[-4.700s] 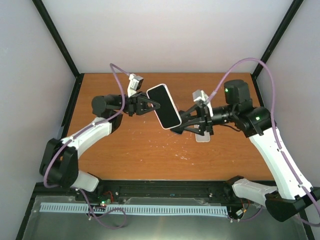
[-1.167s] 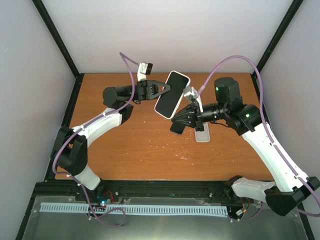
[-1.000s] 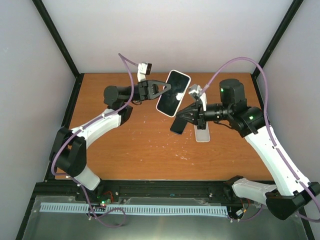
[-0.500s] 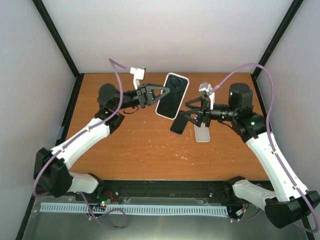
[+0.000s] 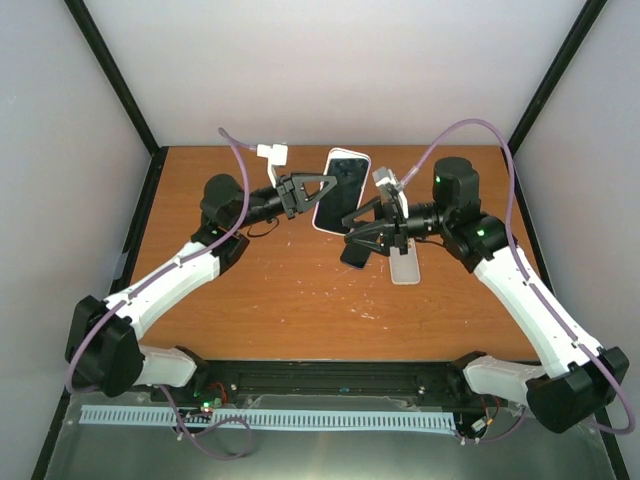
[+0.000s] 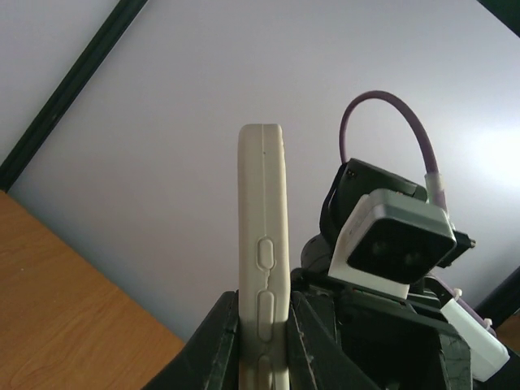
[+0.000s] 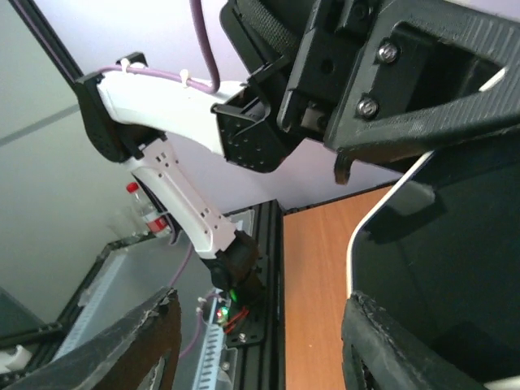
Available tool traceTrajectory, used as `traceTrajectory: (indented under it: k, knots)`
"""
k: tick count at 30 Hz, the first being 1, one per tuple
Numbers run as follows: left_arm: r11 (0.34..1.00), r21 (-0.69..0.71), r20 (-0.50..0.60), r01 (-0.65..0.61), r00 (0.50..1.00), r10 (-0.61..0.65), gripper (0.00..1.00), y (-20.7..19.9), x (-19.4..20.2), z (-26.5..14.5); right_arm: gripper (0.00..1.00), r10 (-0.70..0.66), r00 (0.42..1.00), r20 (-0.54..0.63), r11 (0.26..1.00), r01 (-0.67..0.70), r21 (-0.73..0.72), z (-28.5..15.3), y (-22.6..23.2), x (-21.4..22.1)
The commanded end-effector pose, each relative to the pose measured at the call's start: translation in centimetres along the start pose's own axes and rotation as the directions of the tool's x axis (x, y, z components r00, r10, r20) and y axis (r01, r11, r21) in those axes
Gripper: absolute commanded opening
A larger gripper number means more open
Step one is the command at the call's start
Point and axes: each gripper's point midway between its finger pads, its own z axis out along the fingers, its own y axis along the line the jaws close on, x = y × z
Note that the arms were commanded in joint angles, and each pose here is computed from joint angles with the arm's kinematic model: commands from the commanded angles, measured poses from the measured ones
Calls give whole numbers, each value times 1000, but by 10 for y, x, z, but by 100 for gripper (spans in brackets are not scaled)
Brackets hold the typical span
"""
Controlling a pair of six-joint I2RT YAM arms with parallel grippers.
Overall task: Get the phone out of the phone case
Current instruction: Remove the phone case from the phone.
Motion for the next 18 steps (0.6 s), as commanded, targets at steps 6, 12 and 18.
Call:
traceTrajectory:
  k: [6,12,18]
  knots:
    - [996,4,106,-84,991,83,0,-27,-31,-6,48,-45,998,44,990,38,132,-9,-11,-26]
    - [993,-8,148,-114,982,114,0,-40,-39,-16,82,-13,997,72,936,-13,352,-36,-36,-23]
    - [995,43,139,-85,987,78,0,-40,-34,-13,80,135,990,34,974,-139,179,-10,-47,0]
